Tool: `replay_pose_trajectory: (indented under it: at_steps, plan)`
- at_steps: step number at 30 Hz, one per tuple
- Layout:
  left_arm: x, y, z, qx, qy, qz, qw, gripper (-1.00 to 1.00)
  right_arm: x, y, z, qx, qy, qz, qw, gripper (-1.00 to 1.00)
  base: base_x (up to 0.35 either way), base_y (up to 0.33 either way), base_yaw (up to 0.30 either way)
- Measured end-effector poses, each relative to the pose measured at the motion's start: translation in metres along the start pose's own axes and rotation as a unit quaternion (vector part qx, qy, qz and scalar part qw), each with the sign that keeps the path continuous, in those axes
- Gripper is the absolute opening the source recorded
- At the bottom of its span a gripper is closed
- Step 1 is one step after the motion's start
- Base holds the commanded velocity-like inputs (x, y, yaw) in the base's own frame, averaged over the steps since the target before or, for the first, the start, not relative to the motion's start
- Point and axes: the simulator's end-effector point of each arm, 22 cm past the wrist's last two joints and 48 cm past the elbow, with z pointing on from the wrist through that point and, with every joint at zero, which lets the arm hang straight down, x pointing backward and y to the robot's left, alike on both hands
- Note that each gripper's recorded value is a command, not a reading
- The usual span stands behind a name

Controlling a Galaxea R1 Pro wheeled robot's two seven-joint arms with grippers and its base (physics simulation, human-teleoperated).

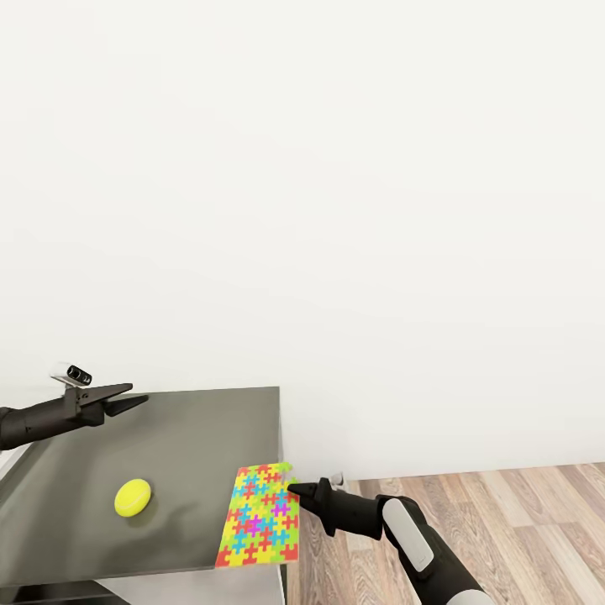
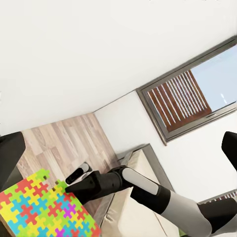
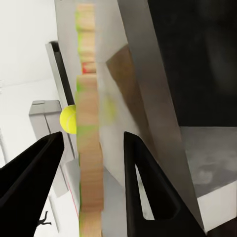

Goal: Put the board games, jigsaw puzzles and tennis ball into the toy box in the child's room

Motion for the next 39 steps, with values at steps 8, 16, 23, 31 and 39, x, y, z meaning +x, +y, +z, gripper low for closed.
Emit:
replay_pose_trajectory:
  at_steps: [8,16,23,31,39]
  plan:
    - [0.0,0.0,0.0,0.0,0.0,0.0,1.0,1.0,0.0,0.001,0.0,-0.002,-0.001,0.0,1.0,-1.0,0.0,0.0,0.0]
    - [-0.003,-0.007,0.0,0.0,0.0,0.0,1.0,1.0,0.001,0.007,-0.003,-0.001,-0.001,0.0,1.0,-1.0,0.0,0.0,0.0]
    - [-0.008,-0.015,-0.001,0.0,0.0,-0.001,1.0,1.0,0.002,0.016,-0.007,-0.001,-0.001,0.0,1.0,-1.0,0.0,0.0,0.0]
    - [-0.012,-0.025,-0.001,0.0,0.001,-0.002,1.0,1.0,0.003,0.025,-0.012,-0.001,-0.002,0.0,1.0,-1.0,0.0,0.0,0.0]
    - [-0.016,-0.034,-0.002,-0.001,0.001,-0.002,1.0,1.0,-0.01,0.03,-0.032,0.0,-0.014,-0.005,0.9999,-1.0,0.0,0.0,0.0]
